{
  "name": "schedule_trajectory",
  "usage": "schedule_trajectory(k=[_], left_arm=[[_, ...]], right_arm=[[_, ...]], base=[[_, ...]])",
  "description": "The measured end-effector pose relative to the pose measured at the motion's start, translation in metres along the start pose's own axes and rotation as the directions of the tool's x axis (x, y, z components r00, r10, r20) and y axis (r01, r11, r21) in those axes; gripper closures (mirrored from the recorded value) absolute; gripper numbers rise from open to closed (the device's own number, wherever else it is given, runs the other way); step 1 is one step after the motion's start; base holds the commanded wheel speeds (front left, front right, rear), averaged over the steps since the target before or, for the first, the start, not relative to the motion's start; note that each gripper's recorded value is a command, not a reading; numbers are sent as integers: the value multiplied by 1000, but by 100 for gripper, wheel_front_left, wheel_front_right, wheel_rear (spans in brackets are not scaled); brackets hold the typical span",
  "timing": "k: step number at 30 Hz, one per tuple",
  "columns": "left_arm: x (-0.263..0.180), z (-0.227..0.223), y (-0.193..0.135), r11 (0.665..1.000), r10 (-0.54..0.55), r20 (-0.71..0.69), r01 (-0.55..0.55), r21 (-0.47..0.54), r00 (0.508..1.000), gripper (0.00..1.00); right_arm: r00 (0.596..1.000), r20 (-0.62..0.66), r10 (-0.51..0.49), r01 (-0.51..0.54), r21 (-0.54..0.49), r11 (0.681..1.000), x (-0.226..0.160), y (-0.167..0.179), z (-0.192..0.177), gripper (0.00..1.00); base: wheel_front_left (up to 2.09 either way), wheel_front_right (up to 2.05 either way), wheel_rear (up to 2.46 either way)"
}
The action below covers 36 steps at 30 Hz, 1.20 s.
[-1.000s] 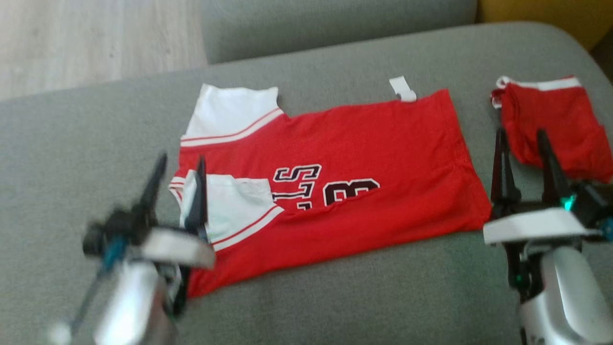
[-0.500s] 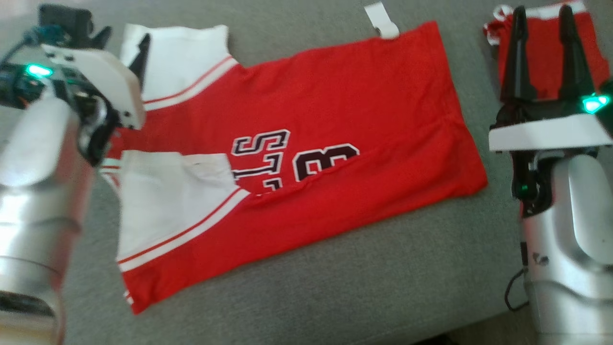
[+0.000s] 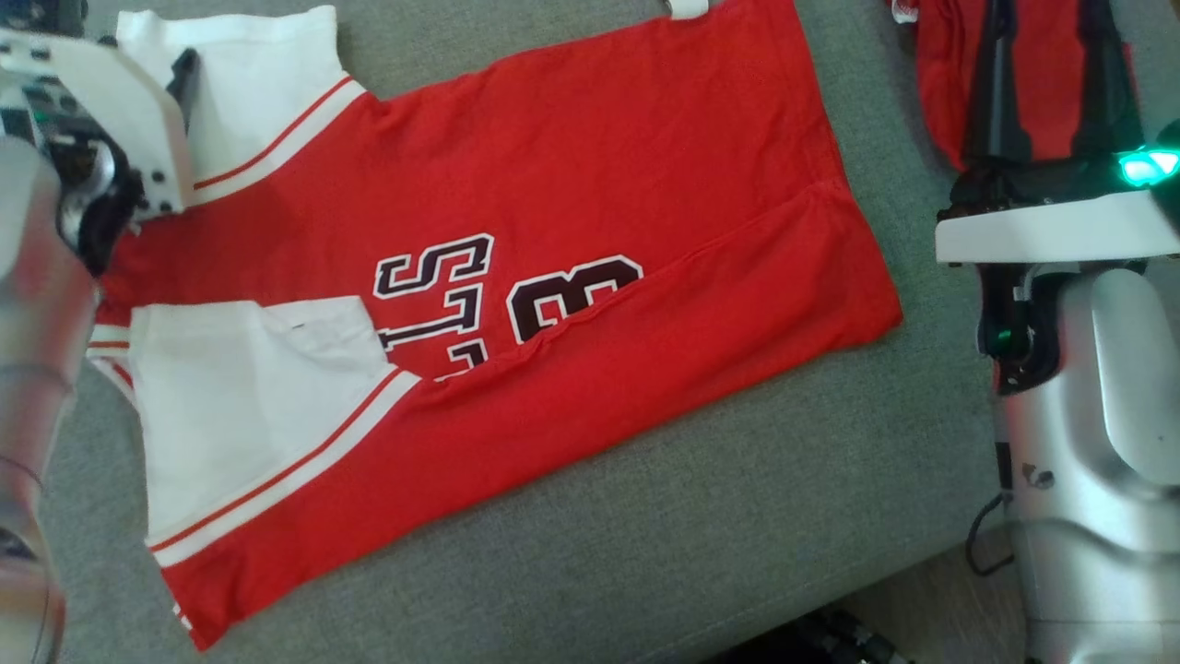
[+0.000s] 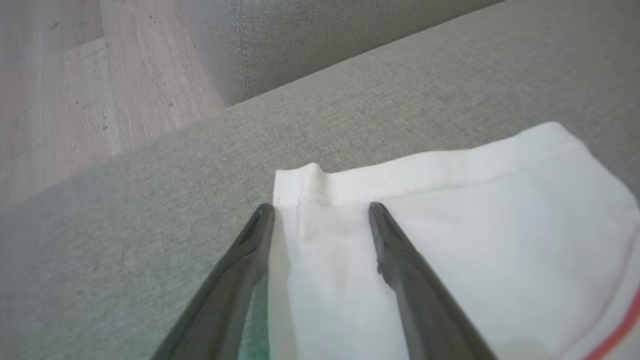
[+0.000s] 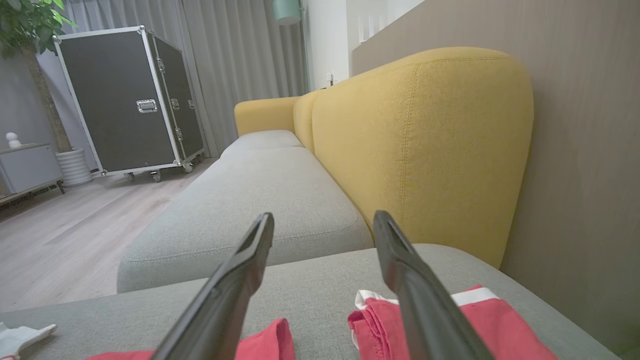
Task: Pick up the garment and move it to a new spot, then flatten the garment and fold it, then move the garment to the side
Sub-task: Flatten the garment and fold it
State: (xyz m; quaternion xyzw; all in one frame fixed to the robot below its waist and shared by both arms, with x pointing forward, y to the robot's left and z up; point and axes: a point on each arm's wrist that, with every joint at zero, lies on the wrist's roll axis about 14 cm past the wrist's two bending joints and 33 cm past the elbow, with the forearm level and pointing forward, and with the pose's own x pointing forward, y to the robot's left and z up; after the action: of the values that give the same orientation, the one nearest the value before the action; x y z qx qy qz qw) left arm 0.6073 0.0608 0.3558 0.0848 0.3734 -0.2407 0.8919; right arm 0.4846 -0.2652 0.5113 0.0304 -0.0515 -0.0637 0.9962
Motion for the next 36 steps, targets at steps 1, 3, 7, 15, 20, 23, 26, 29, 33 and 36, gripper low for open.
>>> schedule_trajectory(k=[1,3,7,15,20,23,26,29,33,36], left_arm=[[2,1,-1,1000,-7,-7,6,-9,1000,0],[4,1,-4,1000,-21,-36,20,-17,999,0],[4,-3,-8,999,-42,-101,41,-12,994,100],[-11,4,-12,997,-67,4,67,-26,998,100],[-29,29,-13,998,-64,173,64,5,983,100],[-47,49,-18,997,-71,287,69,16,955,100],[-66,61,-17,998,-65,368,59,29,928,100],[-84,69,-19,997,-69,422,52,52,904,100],[-105,74,-28,993,-101,457,58,106,884,100],[-116,69,-32,989,-117,458,61,135,881,100]], right_arm=[[1000,-1,-3,3,-2,1000,0,-1,-1,0],[1000,-4,-11,11,-4,1000,0,-4,-2,0],[1000,0,-20,20,-5,1000,1,-7,-2,0],[1000,-19,24,-25,-45,999,8,8,-4,0],[996,-53,66,-70,-83,994,16,14,-2,0],[989,-98,111,-122,-114,986,23,22,-6,0],[977,-146,155,-175,-135,975,29,32,-13,0],[957,-225,181,-217,-145,965,32,39,-29,0],[910,-368,194,-260,-140,955,32,45,-61,0],[856,-484,179,-279,-142,950,31,43,-86,0]], base=[[0,0,0],[0,0,0],[0,0,0],[0,0,0],[0,0,0],[0,0,0],[0,0,0],[0,0,0],[0,0,0],[0,0,0]])
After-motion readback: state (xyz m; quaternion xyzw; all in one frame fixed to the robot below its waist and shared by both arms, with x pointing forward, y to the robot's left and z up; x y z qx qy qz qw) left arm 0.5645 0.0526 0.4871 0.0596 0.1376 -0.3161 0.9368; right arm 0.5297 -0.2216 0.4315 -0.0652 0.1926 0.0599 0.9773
